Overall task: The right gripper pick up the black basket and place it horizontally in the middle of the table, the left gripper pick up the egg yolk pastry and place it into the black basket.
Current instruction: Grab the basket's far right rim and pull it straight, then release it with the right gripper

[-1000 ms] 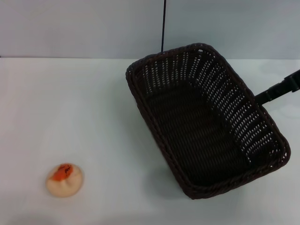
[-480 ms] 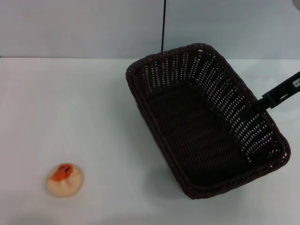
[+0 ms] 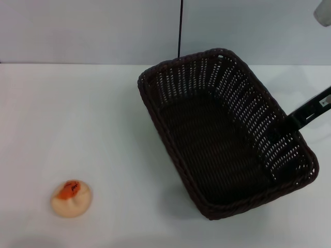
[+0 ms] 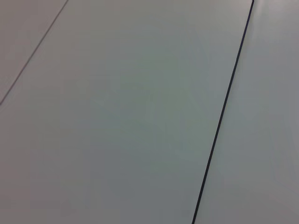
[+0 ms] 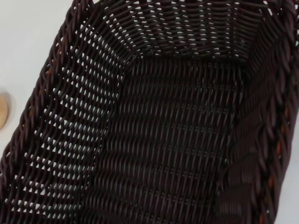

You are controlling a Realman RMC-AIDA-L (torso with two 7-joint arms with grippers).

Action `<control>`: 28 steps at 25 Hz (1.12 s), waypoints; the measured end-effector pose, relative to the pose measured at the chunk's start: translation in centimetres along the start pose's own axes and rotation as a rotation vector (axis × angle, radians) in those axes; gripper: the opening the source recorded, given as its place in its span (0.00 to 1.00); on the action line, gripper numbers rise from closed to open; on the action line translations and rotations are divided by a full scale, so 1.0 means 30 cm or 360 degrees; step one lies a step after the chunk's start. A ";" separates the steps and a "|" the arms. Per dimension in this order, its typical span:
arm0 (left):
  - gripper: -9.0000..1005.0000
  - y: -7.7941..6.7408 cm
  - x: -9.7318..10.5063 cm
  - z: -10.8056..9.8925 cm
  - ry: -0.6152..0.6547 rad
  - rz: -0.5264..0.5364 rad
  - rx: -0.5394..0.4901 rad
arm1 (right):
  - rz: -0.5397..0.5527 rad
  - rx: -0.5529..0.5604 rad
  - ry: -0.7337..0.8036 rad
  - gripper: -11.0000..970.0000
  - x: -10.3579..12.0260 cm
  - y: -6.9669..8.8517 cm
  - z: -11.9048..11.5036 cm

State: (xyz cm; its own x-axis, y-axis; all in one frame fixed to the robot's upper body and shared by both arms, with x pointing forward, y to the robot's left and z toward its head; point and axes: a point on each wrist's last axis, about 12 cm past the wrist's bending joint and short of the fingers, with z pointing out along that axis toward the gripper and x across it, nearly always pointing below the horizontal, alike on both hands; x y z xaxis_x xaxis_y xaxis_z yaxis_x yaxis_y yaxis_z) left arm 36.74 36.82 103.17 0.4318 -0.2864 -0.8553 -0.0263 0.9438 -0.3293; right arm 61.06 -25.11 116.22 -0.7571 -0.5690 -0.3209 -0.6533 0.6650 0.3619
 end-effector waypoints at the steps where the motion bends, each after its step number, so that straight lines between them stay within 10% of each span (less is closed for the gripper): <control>1: 0.63 0.001 0.000 0.000 -0.0001 0.0001 -0.0002 | 0.0002 0.0000 -0.0001 0.53 0.002 -0.001 0.000; 7: 0.63 0.001 -0.001 -0.001 -0.0003 -0.0001 -0.0007 | 0.0005 -0.0003 -0.0011 0.26 0.016 -0.008 0.003; 28: 0.62 -0.001 -0.001 0.014 -0.0027 -0.0021 0.0005 | 0.0094 -0.0274 -0.0638 0.21 0.071 -0.065 -0.143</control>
State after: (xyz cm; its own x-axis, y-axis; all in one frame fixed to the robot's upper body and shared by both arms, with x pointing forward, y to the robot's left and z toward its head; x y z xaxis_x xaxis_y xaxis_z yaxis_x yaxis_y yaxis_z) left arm 37.11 36.86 103.39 0.4472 -0.2961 -0.8440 -0.0178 0.9405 -0.3394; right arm 60.68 -29.68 118.59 -0.7524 -0.2771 -0.5975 -0.6265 0.5812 0.5194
